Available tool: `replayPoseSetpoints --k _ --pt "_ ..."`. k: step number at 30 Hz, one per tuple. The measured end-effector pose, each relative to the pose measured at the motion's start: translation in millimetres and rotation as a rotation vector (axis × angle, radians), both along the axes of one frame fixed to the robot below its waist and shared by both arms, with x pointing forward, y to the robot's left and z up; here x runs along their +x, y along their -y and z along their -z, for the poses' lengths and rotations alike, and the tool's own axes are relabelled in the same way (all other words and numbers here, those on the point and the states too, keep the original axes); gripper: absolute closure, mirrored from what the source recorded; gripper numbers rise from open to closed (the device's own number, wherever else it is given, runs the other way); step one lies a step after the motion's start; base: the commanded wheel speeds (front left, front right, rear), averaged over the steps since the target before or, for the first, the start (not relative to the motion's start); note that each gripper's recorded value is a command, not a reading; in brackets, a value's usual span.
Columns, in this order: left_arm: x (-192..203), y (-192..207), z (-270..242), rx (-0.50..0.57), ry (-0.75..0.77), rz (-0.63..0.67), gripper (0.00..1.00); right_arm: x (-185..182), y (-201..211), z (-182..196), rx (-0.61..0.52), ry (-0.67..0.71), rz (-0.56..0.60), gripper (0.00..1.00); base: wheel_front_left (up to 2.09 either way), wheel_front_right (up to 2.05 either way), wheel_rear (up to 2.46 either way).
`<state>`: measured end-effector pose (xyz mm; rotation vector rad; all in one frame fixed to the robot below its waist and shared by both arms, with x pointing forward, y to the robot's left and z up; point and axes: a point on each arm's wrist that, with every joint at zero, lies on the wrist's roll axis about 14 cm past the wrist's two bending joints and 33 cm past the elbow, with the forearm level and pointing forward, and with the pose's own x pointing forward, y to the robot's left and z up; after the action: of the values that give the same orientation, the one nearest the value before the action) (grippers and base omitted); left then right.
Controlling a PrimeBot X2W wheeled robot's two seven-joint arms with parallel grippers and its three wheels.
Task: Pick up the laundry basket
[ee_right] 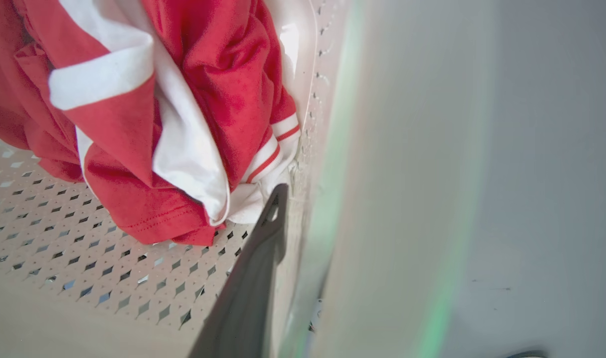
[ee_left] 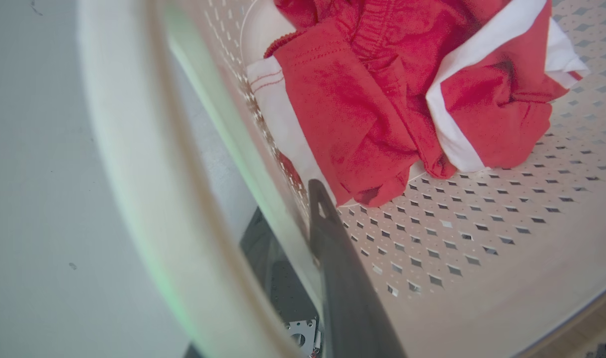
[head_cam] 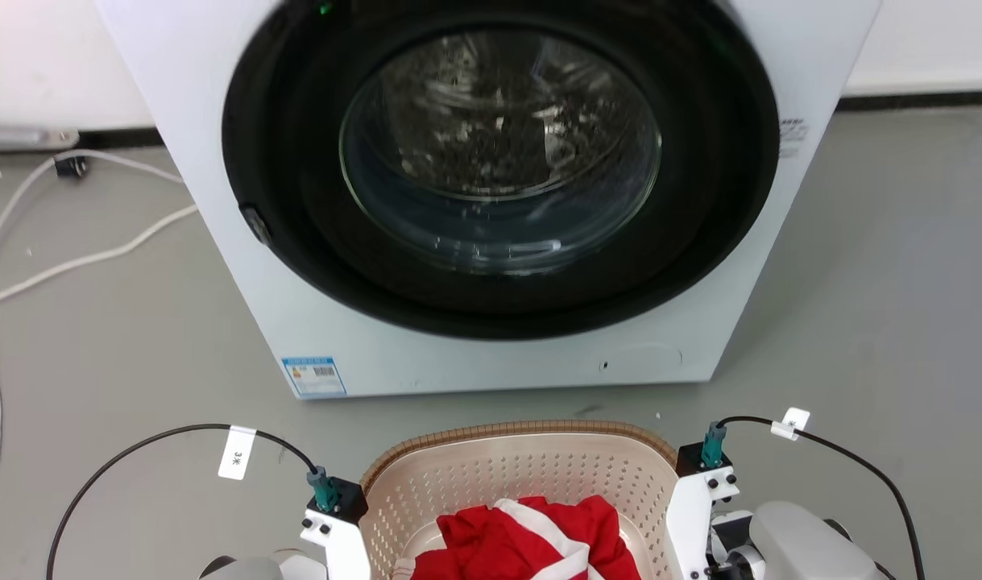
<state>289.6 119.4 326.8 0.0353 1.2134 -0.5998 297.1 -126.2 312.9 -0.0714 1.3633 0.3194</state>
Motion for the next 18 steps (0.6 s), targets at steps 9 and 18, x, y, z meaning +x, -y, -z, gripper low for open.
replayPoseSetpoints --k 9,18 --pt "-10 1 -17 -0.004 0.036 0.025 1.00 -9 0 -16 0.024 0.023 -0.011 1.00 0.00 0.00 0.00" --pt "-36 6 -12 -0.022 0.004 0.036 1.00 -28 5 -13 0.022 0.000 -0.027 1.00 0.00 0.00 0.00"
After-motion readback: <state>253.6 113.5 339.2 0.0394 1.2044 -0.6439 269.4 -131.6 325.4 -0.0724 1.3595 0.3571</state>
